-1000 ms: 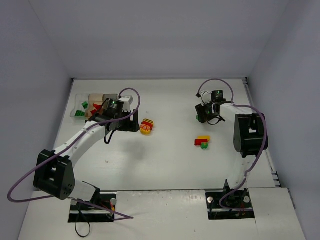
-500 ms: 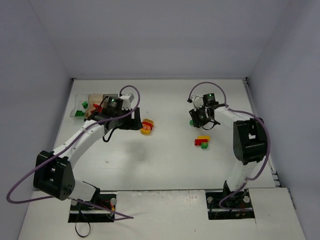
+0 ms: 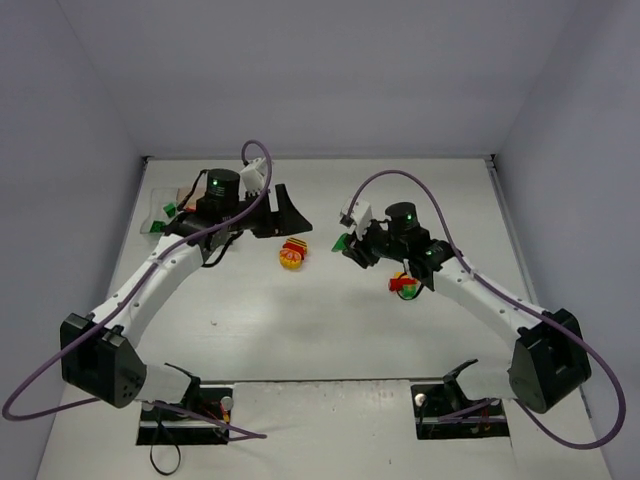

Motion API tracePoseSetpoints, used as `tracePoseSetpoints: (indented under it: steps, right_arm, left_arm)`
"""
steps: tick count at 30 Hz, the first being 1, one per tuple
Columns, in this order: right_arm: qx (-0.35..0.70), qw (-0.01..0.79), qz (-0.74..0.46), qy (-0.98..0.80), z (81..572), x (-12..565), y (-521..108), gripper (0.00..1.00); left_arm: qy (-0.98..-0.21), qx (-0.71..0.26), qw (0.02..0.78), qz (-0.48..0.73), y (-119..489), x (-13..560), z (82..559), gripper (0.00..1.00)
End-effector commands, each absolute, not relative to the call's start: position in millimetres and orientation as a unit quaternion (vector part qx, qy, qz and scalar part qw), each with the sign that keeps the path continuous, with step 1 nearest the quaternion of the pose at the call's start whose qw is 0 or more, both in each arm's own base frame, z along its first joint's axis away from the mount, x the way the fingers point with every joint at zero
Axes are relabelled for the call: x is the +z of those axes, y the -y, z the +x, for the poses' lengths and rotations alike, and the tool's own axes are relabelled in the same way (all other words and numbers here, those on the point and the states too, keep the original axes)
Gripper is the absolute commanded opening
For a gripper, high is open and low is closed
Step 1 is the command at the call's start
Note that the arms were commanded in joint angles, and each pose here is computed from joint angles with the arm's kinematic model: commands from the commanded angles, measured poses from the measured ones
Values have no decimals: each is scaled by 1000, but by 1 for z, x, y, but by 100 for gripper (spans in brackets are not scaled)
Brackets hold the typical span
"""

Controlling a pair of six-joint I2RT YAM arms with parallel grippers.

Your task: Sort the legos into containers by color

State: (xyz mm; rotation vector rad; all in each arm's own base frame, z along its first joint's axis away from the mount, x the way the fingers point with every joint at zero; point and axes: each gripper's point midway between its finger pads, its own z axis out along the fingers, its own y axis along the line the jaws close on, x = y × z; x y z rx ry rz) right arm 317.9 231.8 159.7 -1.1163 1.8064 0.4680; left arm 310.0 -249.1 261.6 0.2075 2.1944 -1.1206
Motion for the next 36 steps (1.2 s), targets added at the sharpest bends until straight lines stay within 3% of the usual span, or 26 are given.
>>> tracePoseSetpoints:
  steps: [1, 15, 24, 27, 30, 31, 33, 36]
  right_arm:
    - [222, 521, -463, -682, 308, 193, -256, 6]
    - [239, 549, -477, -644, 295, 225, -274, 7]
    - [247, 550, -479, -638, 291, 228, -275, 7]
    - [248, 551, -480, -637, 289, 229, -275, 7]
    - [247, 550, -479, -637, 287, 227, -273, 8]
    - [247, 550, -480, -638, 286, 226, -272, 8]
    - [245, 549, -480, -639, 286, 225, -271, 8]
    - [236, 543, -482, -645, 286, 215, -268, 8]
  left_arm:
    - [-798, -489, 339, 100, 272, 307, 305, 70]
    - [-828, -459, 295, 132, 308, 279, 299, 69]
    - [-835, -459, 264, 149, 329, 260, 296, 59]
    - [-837, -459, 261, 147, 331, 256, 299, 51]
    - [-834, -465, 260, 146, 334, 258, 300, 35]
    - [-833, -467, 259, 145, 335, 259, 300, 20]
    - [-832, -468, 260, 144, 335, 260, 300, 3]
    - [-832, -467, 263, 142, 331, 265, 299, 0]
